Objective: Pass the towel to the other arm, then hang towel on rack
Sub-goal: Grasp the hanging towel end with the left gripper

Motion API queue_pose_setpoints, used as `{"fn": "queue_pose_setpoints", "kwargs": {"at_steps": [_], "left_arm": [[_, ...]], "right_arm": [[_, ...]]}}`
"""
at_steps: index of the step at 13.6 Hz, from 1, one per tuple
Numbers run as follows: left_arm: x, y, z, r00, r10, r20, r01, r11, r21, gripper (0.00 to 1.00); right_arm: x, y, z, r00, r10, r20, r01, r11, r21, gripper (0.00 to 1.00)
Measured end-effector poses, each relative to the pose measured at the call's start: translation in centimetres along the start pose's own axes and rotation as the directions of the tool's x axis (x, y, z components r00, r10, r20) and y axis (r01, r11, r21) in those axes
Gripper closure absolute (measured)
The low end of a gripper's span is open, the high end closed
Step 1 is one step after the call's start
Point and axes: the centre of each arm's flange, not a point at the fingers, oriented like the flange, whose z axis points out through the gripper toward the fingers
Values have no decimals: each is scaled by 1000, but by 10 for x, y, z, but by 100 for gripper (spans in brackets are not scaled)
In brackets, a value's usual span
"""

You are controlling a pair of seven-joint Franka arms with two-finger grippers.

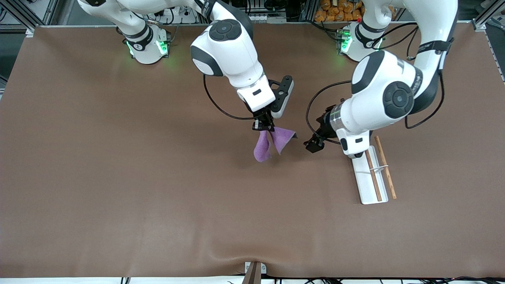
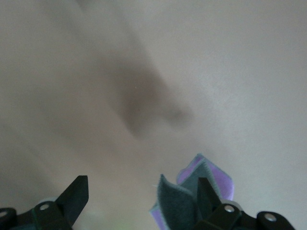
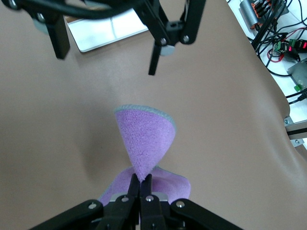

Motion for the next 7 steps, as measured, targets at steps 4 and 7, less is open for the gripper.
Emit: {"fn": "queue_pose_setpoints", "kwargs": {"at_steps": [4, 7], "left_arm": [[-11, 7, 25, 994, -100, 32, 100, 995, 2, 0], [-10, 11, 36, 985, -143, 99, 142, 990, 16, 3]], "right_arm": [[0, 0, 0, 1000, -1, 0, 1, 1000, -1, 98], [0, -1, 0, 1000, -2, 0, 2, 1000, -1, 98]]}}
